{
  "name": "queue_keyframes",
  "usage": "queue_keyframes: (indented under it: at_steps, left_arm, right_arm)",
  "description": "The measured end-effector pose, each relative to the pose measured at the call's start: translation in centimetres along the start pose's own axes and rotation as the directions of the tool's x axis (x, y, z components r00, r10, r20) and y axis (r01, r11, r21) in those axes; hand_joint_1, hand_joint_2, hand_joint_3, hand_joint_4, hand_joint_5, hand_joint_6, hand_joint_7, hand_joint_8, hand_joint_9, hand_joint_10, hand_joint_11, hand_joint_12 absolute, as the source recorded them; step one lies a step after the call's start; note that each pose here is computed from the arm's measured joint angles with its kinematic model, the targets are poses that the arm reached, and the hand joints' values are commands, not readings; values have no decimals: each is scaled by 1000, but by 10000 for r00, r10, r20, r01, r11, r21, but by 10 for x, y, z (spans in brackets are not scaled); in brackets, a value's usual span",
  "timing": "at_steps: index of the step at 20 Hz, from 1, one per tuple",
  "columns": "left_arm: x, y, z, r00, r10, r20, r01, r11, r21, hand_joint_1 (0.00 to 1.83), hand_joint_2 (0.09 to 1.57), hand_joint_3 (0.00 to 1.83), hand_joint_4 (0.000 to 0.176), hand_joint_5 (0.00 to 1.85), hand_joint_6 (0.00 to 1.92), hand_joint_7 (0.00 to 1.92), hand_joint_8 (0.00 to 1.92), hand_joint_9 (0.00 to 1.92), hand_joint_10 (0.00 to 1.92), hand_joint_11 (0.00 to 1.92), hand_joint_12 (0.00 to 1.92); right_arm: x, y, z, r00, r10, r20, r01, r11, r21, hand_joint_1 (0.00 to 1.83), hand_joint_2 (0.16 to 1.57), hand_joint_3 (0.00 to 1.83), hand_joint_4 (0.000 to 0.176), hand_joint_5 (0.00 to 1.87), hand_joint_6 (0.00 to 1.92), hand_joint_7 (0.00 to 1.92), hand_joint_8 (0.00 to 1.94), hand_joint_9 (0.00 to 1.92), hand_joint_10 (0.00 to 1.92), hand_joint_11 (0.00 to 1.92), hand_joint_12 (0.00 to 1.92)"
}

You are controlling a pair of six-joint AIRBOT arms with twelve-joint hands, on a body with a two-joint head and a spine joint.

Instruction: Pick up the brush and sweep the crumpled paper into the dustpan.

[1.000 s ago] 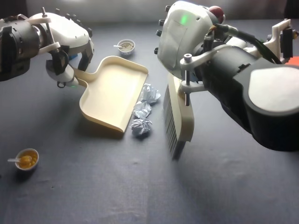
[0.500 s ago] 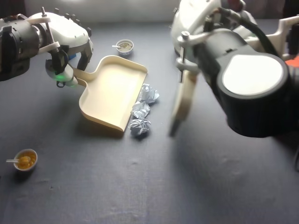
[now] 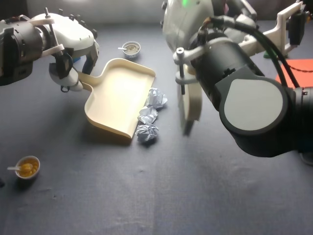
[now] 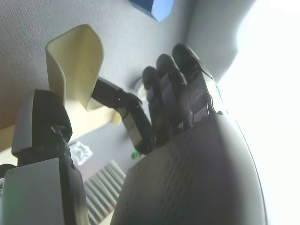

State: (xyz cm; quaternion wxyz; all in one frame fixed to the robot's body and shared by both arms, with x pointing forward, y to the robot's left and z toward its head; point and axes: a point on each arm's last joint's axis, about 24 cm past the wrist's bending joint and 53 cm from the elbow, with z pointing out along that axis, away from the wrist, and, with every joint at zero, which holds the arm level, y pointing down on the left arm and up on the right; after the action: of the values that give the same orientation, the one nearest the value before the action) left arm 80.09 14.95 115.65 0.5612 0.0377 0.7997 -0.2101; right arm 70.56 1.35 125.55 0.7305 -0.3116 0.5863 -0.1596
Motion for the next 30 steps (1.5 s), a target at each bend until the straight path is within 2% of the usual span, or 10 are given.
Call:
queue_keyframes:
  at_steps: [2, 3, 5, 6, 11, 12, 13, 15, 26, 30]
  left_arm:
    - [0, 1, 0, 10000, 5, 12, -5, 10000, -41, 1065, 1140, 0, 11, 939, 1046, 395, 10, 305, 1, 37, 572]
    - [0, 1, 0, 10000, 5, 12, -5, 10000, -41, 1067, 1142, 0, 1, 933, 1055, 393, 5, 315, 3, 30, 575]
    - [0, 1, 0, 10000, -10, -1, 10, 10000, -38, 1089, 1122, 0, 0, 975, 988, 395, 1, 320, 2, 57, 591]
    - [0, 1, 0, 10000, -10, 0, 10, 10000, -42, 1089, 1128, 1, 0, 960, 1011, 373, 2, 307, 1, 51, 600]
    - [7, 2, 0, 9999, 7, -119, -8, 10000, -62, 1076, 1132, 0, 0, 953, 1025, 380, 3, 314, 1, 34, 599]
    - [8, 2, 0, 9999, -1, -134, 0, 10000, -56, 1094, 1124, 0, 0, 972, 993, 394, 4, 319, 2, 44, 604]
    - [8, 1, 0, 9999, -2, -140, 2, 10000, -30, 1094, 1124, 0, 0, 972, 993, 394, 4, 319, 2, 44, 604]
    - [8, 1, 0, 9999, 2, -133, -3, 10000, -48, 1106, 1114, 0, 0, 992, 960, 402, 1, 311, 1, 10, 568]
    - [8, 1, 0, 9999, -2, -138, 1, 10000, -37, 1088, 1119, 0, 0, 982, 978, 388, 1, 332, 5, 77, 563]
    - [8, 1, 0, 9999, -4, -138, 4, 10000, -46, 1071, 1124, 1, 21, 970, 998, 398, 2, 320, 2, 46, 537]
  right_arm:
    - [4, 5, 2, 9999, -59, -95, 59, 10000, -43, 1791, 684, 815, 163, 1136, 1921, 1115, 1941, 1177, 1921, 1189, 1921]
    - [3, 5, 3, 9999, -110, -49, 110, 9999, 8, 1752, 576, 1202, 163, 1132, 1921, 1112, 1941, 918, 1921, 1188, 1921]
    - [-3, 7, 6, 9997, -245, 93, 244, 9996, 152, 1756, 554, 1249, 163, 1136, 1921, 1108, 1941, 913, 1921, 1191, 1921]
    - [-5, 11, 7, 9996, -241, 111, 240, 9996, 126, 1790, 664, 873, 164, 1144, 1921, 1110, 1941, 1165, 1921, 1182, 1921]
    - [-6, 15, 12, 9996, -274, 112, 272, 9995, 167, 1800, 678, 815, 165, 1152, 1921, 1126, 1941, 1185, 1921, 1188, 1921]
    - [-6, 15, 12, 9996, -269, 115, 267, 9995, 152, 1756, 567, 1213, 165, 1145, 1921, 1115, 1941, 925, 1921, 1188, 1921]
    - [-5, 13, 10, 9996, -263, 112, 261, 9995, 151, 1756, 567, 1213, 165, 1145, 1921, 1115, 1941, 925, 1921, 1188, 1921]
    - [-4, 10, 9, 9995, -282, 120, 280, 9995, 173, 1812, 661, 868, 166, 1151, 1921, 1151, 1941, 1200, 1921, 1228, 1921]
    - [14, 26, -5, 10000, -71, -60, 70, 9996, -263, 1831, 1015, 113, 171, 1109, 1921, 1119, 1941, 1258, 1921, 1233, 1921]
    - [16, 27, -6, 10000, -4, -54, 3, 9997, -263, 1831, 1026, 86, 170, 1106, 1921, 1084, 1941, 1219, 1921, 1228, 1921]
